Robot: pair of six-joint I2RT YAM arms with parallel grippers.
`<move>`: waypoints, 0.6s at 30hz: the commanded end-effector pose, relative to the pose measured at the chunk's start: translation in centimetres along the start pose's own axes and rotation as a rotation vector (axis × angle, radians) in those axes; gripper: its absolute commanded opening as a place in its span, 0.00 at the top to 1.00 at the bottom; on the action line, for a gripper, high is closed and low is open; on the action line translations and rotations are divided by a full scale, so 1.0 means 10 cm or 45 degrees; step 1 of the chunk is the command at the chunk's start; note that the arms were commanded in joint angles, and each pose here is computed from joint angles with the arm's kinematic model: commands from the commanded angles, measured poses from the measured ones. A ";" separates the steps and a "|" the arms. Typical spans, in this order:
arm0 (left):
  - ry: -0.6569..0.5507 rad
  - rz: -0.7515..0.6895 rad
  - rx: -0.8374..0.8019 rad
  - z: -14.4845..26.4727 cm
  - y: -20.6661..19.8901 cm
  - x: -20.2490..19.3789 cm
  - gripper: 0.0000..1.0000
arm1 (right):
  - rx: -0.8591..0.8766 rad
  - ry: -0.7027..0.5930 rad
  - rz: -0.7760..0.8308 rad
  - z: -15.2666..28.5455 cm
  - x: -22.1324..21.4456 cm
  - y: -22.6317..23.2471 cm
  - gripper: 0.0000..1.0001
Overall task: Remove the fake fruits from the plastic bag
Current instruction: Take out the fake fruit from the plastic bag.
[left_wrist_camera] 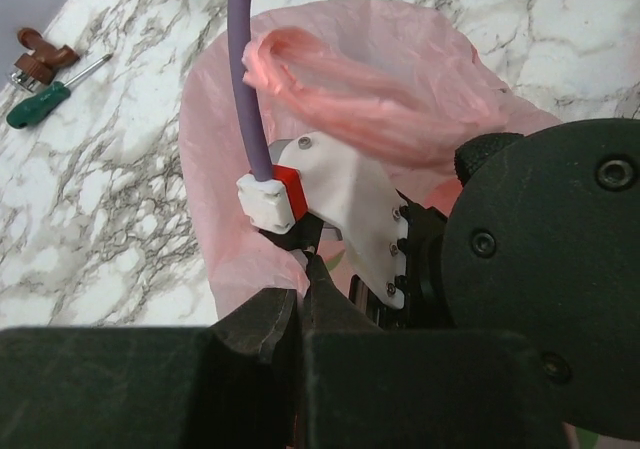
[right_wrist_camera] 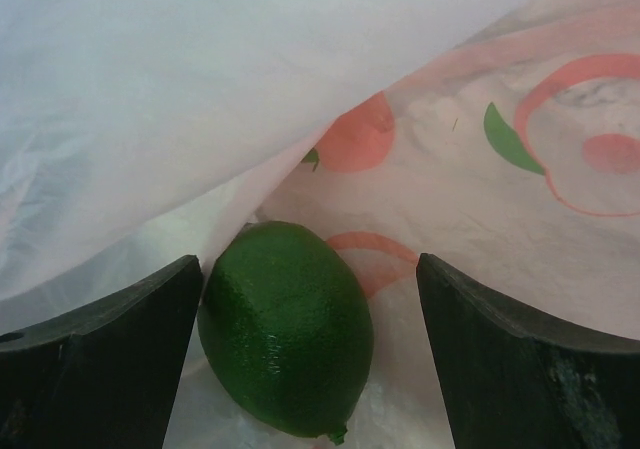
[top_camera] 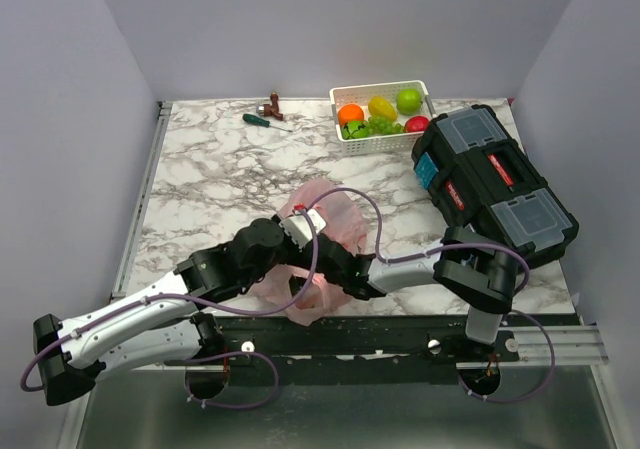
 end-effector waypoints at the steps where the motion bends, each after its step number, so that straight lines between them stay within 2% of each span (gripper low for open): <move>1: -0.202 0.053 -0.102 0.00 -0.18 0.42 1.00 | 0.081 0.203 0.074 0.00 -0.61 0.03 0.09; 12: -0.180 0.032 -0.078 -0.04 -0.17 0.38 1.00 | -0.064 0.278 0.051 0.09 -0.86 -0.22 0.12; 14: -0.170 0.026 -0.079 -0.06 -0.18 0.37 1.00 | -0.119 0.263 0.052 0.11 -0.84 -0.29 0.16; 18: -0.156 0.019 -0.079 -0.09 -0.19 0.36 1.00 | -0.201 0.211 0.060 0.13 -0.70 -0.37 0.38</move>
Point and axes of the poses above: each gripper's point midway between its finger pads, its own z axis back along the fingers, its own y axis along the line the jaws close on, x = y × z, the point moved 1 cm from there along z, back along the fingers, and after that the axes turned 15 degrees about z, right-handed, at the moved point
